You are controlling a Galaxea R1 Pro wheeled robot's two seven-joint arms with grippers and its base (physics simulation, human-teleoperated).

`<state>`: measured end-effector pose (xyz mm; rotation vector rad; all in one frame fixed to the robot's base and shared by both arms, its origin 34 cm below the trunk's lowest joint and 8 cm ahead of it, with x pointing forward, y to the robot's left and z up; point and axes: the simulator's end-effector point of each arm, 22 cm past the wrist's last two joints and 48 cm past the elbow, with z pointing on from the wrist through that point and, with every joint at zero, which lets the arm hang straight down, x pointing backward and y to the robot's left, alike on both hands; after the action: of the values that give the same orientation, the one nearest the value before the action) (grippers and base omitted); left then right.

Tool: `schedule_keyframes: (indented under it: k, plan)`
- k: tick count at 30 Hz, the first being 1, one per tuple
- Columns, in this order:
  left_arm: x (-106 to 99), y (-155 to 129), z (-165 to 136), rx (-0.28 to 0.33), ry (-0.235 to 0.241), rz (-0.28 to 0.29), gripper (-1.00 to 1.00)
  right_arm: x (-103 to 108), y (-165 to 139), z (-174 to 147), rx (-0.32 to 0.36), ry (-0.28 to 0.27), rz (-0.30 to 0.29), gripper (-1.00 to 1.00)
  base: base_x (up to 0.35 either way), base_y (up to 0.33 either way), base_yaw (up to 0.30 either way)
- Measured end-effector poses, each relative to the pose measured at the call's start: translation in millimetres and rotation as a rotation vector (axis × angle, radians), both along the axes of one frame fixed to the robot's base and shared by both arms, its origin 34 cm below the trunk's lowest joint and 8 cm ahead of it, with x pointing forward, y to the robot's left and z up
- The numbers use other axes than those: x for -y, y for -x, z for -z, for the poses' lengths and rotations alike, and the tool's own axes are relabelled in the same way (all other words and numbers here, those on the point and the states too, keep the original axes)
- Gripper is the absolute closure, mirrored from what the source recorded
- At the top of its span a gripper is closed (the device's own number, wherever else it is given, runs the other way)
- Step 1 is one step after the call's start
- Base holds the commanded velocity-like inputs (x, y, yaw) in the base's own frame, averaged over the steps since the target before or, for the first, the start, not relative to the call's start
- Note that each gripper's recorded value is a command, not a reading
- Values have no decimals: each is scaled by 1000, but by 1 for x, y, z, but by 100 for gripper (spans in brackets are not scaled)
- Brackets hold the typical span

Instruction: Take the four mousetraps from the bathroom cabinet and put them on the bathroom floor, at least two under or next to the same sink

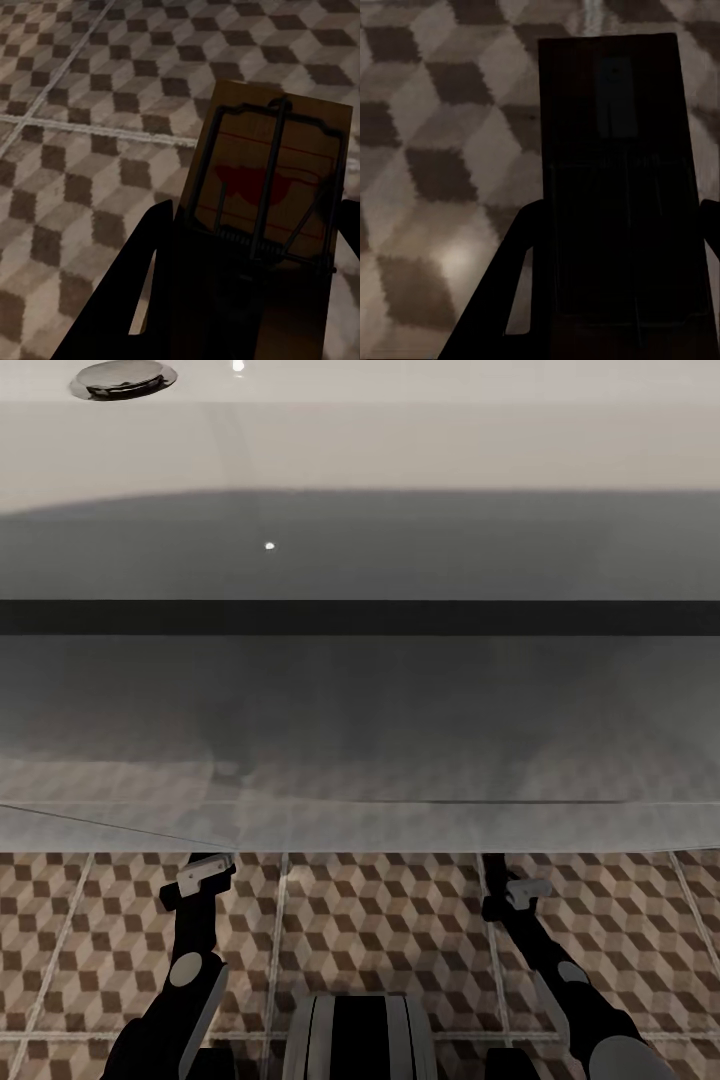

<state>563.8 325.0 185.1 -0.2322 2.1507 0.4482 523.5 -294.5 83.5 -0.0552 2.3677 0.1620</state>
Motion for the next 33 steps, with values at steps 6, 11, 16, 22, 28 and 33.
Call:
schedule_keyframes:
  k: [6,11,16,22,28,33]
  plan:
    - [0,0,0,0,0,0,100,-6,2,2,-20,-25,-16,100,0,0,0]
    - [0,0,0,0,0,0,100,-3,3,3,-22,-15,-5,100,0,0,0]
    - [0,0,0,0,-1,0,100,11,1,4,-23,31,39,100,0,0,0]
    - [0,0,0,0,-1,0,100,37,0,4,-21,125,128,100,0,0,0]
    - [0,0,0,0,-1,0,100,47,1,4,-23,170,167,100,0,0,0]
    - [0,0,0,0,-1,0,100,37,0,6,-29,179,124,100,0,0,0]
